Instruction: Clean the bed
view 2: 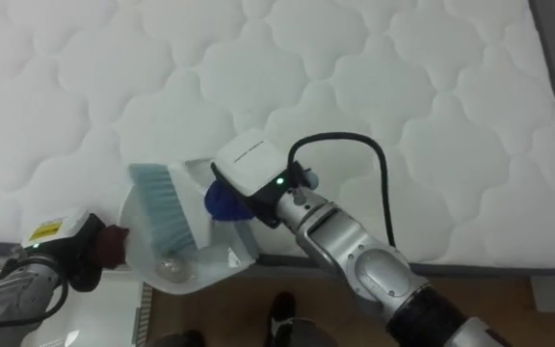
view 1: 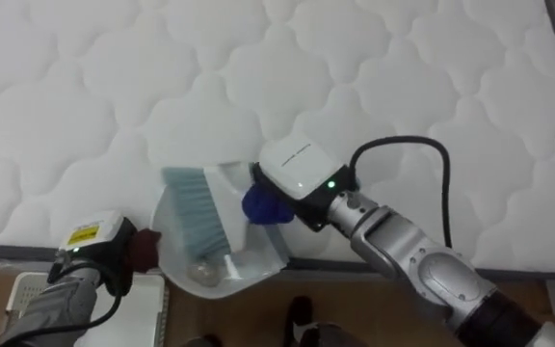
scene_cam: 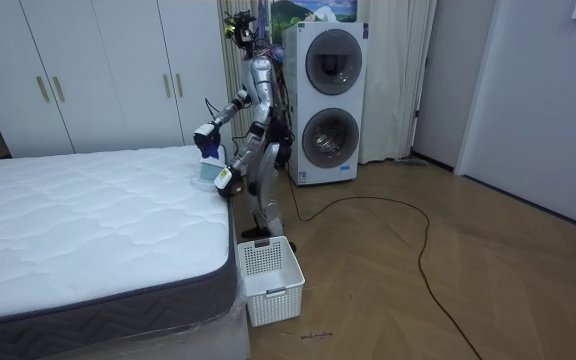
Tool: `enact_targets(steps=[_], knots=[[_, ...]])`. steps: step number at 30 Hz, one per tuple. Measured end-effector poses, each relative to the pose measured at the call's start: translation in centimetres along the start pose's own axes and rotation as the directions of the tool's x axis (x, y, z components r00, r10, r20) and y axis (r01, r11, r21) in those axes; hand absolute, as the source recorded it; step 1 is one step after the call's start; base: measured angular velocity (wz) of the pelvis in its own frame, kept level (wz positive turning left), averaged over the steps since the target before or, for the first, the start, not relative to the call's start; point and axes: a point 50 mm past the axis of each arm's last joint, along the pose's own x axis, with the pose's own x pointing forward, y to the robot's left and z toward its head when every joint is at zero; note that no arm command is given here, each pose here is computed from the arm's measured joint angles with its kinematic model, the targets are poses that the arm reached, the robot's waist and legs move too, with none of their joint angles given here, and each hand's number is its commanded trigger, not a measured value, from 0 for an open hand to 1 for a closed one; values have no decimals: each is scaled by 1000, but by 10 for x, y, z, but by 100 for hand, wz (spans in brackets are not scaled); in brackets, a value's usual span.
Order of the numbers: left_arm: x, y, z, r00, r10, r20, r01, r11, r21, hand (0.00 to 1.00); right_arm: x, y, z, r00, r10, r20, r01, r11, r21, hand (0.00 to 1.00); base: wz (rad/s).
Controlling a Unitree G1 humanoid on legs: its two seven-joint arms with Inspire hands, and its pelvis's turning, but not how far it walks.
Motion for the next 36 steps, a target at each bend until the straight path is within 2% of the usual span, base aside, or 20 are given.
enact_targets(steps=[7,26,29,34,36], knots=[[-4,-8,-3,1000,-27,0,27,1000,-2,100,0,1,3,999,30,34,-30,1000,2,100,0],[-6,-12,-3,999,-33,11,33,999,-5,100,-3,3,0,997,53,52,-52,999,-15,100,0],[-8,-13,-3,999,-27,18,27,1000,2,100,-9,4,-12,997,77,25,-76,996,-40,100,0],[-10,-14,-6,1000,-25,18,24,999,21,100,-26,10,-61,982,162,-102,-174,977,-123,100,0],[-13,-17,-9,999,-34,8,34,999,15,100,-33,16,-76,970,187,-157,-206,972,-117,100,0]])
